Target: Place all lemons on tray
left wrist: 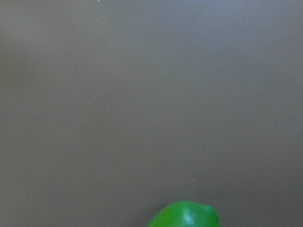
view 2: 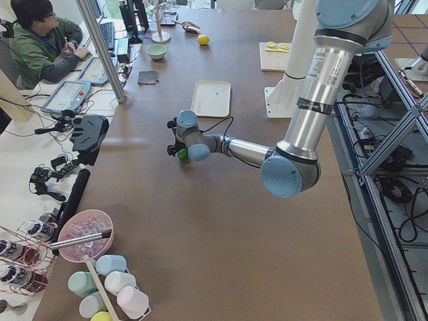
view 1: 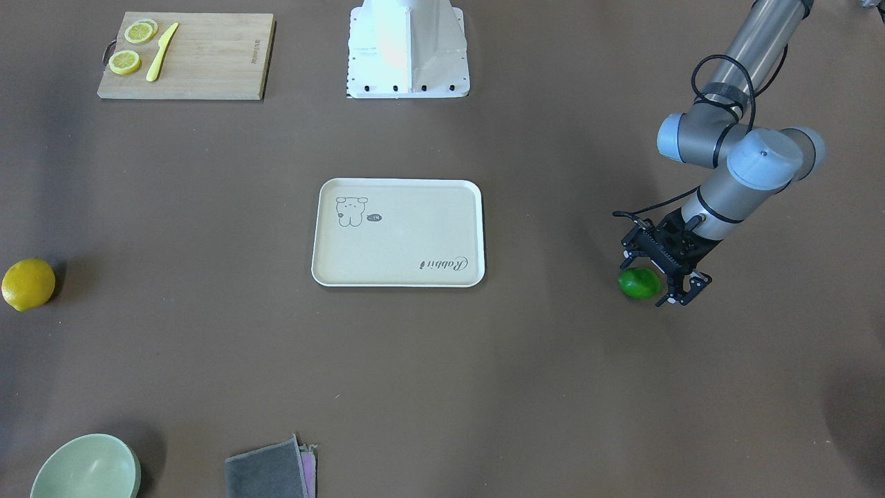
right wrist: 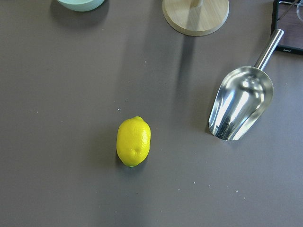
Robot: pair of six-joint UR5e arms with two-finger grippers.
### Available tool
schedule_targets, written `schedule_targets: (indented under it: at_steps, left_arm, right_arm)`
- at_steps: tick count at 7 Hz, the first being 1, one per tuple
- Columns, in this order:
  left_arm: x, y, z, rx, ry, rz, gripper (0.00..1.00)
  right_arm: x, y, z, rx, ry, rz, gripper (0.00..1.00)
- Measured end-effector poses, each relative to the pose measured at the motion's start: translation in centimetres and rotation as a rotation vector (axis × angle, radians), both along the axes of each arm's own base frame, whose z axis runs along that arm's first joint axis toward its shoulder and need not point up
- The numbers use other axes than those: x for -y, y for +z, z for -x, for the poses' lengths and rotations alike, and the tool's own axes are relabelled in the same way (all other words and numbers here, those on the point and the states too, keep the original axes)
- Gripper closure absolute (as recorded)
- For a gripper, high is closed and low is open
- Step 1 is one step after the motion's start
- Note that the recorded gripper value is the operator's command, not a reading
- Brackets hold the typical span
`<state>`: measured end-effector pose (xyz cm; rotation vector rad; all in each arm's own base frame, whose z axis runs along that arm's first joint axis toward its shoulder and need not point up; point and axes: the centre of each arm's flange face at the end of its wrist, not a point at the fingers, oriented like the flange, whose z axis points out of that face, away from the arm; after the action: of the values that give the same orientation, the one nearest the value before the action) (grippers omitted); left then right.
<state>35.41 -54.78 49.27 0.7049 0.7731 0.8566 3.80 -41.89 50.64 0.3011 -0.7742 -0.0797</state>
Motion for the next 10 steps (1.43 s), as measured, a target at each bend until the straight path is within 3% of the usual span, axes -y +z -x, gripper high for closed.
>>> schedule_targets:
  at_steps: [1, 3, 4, 5, 6, 8, 9, 10]
  left_arm:
    - [-0.2, 0.2, 0.0, -0.005, 0.003, -0.004, 1.00]
    - [-0.5, -0.2, 0.0, -0.035, 0.003, -0.018, 1.00]
    - [-0.6, -1.4, -0.1, -0.068, -0.021, 0.011, 1.00]
    - [-0.8, -3.4, -0.4, -0.128, -0.081, 0.099, 1.00]
    - [-1.8, -6.1, -1.7, -0.220, -0.150, 0.233, 1.00]
    - [-5.9, -12.6, -7.5, -0.384, -0.206, 0.482, 1.00]
    - [-8.1, -15.7, -11.2, -0.438, -0.230, 0.554, 1.00]
    - [-10.1, -18.4, -14.4, -0.484, -0.251, 0.611, 0.55]
  right_arm:
    - [0.0, 0.0, 0.0, 0.000, 0.000, 0.000, 0.00]
    - [0.0, 0.0, 0.0, 0.000, 0.000, 0.000, 0.00]
    - [0.0, 0.0, 0.0, 0.000, 0.001, 0.001, 0.00]
    - [0.0, 0.0, 0.0, 0.001, 0.001, 0.002, 0.00]
    - [0.0, 0.1, 0.0, 0.001, 0.001, 0.003, 0.00]
    - [0.0, 0.2, 0.1, 0.004, 0.006, 0.012, 0.00]
    - [0.0, 0.2, 0.1, 0.008, 0.012, 0.020, 0.00]
    - [0.0, 0.2, 0.1, 0.012, 0.014, 0.023, 0.00]
